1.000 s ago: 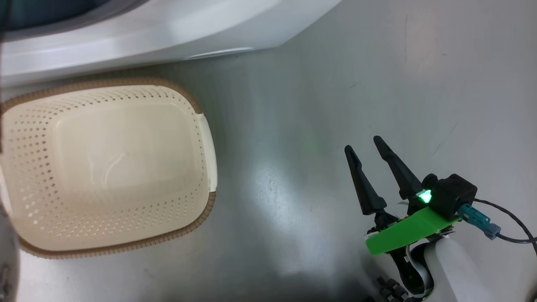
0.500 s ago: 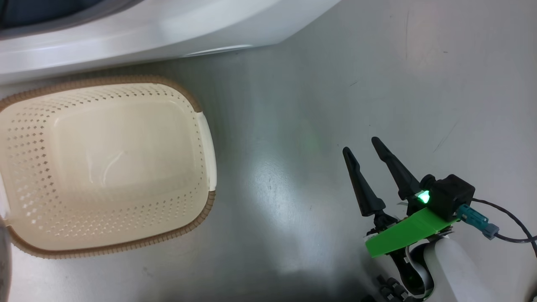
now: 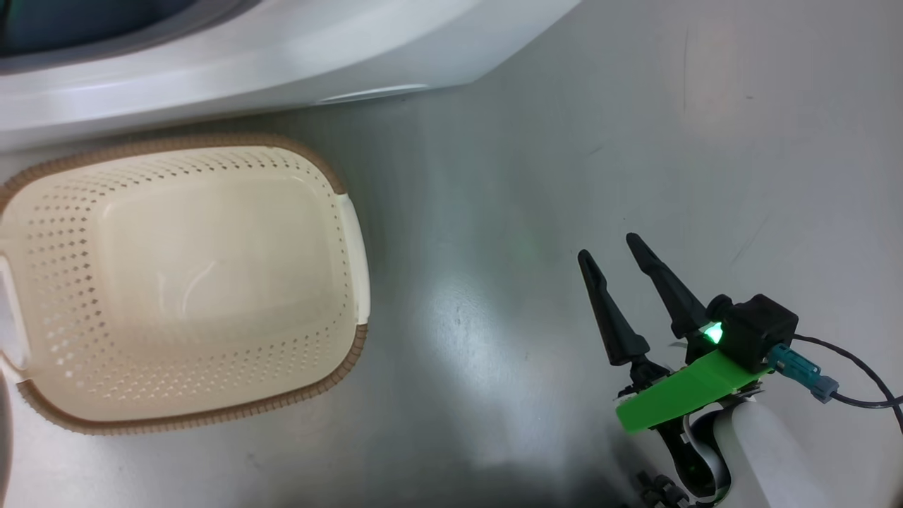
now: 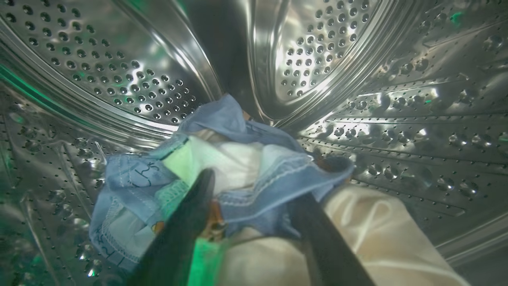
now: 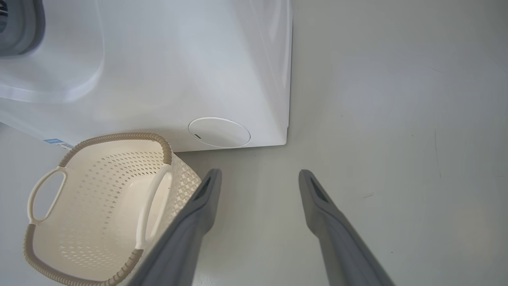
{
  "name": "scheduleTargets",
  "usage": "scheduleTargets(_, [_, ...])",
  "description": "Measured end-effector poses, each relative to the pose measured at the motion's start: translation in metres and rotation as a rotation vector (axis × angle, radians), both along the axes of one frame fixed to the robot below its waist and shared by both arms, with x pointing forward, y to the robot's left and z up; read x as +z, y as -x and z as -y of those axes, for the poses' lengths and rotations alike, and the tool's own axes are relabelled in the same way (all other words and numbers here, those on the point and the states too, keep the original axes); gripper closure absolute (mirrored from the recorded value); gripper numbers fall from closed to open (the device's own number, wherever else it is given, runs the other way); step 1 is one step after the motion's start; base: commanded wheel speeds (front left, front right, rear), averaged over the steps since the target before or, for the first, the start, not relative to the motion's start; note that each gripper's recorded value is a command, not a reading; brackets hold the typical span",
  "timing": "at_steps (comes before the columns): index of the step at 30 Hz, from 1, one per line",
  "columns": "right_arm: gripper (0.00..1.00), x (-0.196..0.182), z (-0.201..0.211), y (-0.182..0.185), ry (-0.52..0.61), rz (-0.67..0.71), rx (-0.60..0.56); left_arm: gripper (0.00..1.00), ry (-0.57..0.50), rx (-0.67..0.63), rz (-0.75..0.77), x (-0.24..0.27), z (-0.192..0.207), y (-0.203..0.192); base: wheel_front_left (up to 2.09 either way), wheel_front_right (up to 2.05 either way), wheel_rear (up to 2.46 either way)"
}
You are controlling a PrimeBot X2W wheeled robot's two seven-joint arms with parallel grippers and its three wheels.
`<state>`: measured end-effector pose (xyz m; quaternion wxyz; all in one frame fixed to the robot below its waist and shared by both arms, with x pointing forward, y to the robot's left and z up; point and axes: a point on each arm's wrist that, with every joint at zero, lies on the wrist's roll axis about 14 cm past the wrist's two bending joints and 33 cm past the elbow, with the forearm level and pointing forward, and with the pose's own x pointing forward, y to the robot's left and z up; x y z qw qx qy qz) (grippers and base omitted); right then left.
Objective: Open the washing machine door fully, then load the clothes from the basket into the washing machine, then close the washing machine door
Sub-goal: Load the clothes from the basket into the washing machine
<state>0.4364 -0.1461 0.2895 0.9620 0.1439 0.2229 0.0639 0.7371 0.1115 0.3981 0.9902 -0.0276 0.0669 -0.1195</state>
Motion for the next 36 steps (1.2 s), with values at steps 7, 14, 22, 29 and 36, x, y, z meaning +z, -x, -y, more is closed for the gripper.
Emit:
scheduleTargets(7, [0.0,0.013,-0.002,-0.005,-0.002,0.034,0.008,0.0,0.03,0.022,0.021,0.018,-0.001,0.007,0.0,0.0,0.0])
scheduleTargets(14, [0.0,0.034,-0.006,-0.01,-0.008,0.087,0.013,0.0,0.042,0.036,0.013,0.024,-0.002,0.032,0.0,0.0,0.0])
scheduleTargets(22, [0.0,0.059,-0.009,-0.012,-0.014,0.144,0.018,0.0,0.062,0.063,0.036,0.044,-0.008,0.059,0.0,0.0,0.0])
scheduleTargets(29, [0.0,0.078,-0.015,-0.003,-0.024,0.173,0.026,0.0,0.095,0.064,0.109,0.08,-0.007,0.086,0.0,0.0,0.0])
scheduleTargets(36, [0.0,0.1,-0.02,0.01,-0.035,0.209,0.03,0.0,0.114,0.07,0.187,0.111,-0.012,0.127,0.0,0.0,0.0])
